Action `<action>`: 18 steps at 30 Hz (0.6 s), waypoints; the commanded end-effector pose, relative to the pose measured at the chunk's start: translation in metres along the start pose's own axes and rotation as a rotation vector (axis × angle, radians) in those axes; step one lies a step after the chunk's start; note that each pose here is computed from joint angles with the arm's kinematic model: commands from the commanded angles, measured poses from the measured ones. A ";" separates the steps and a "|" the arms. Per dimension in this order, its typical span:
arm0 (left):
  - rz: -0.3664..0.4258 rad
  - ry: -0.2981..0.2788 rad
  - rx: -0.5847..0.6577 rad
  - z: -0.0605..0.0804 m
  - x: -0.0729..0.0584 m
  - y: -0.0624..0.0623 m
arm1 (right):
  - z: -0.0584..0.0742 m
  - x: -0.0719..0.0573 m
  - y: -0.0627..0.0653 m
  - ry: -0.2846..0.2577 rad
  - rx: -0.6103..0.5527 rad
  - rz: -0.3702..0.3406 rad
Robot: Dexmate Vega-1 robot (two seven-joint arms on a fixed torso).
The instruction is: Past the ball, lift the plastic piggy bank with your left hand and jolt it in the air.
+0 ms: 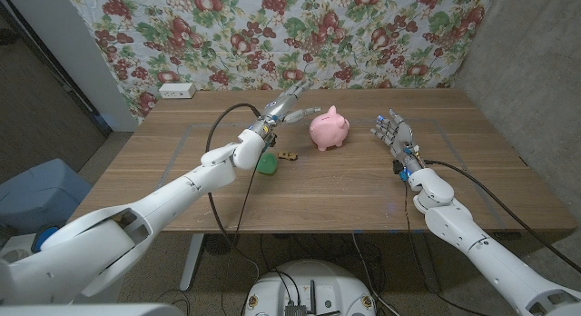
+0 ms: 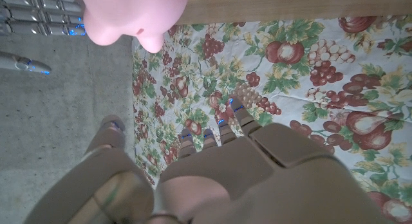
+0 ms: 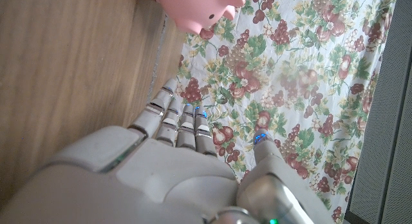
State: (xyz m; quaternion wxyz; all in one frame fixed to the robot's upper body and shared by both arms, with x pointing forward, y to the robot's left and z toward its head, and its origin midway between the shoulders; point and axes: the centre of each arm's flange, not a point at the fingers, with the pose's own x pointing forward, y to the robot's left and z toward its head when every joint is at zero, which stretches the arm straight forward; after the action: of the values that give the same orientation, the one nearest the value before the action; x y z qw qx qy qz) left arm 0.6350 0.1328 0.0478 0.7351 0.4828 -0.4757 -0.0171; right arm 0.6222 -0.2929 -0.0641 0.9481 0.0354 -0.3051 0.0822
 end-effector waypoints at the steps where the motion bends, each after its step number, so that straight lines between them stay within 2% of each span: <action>1: 0.087 0.044 -0.294 -0.018 -0.011 0.010 | 0.005 0.002 0.004 -0.011 -0.018 0.015; 8: 0.104 0.085 -0.426 -0.026 -0.016 0.015 | 0.011 0.005 0.005 -0.029 -0.031 0.022; 18: 0.074 0.133 -0.576 -0.039 -0.024 0.018 | 0.020 0.007 0.011 -0.062 -0.044 0.038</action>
State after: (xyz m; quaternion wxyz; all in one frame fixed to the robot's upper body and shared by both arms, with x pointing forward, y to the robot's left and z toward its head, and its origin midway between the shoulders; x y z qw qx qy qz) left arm 0.6405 0.1651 0.0444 0.8376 0.3114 -0.4447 -0.0609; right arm 0.6191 -0.2883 -0.0530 0.9431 0.0204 -0.3201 0.0880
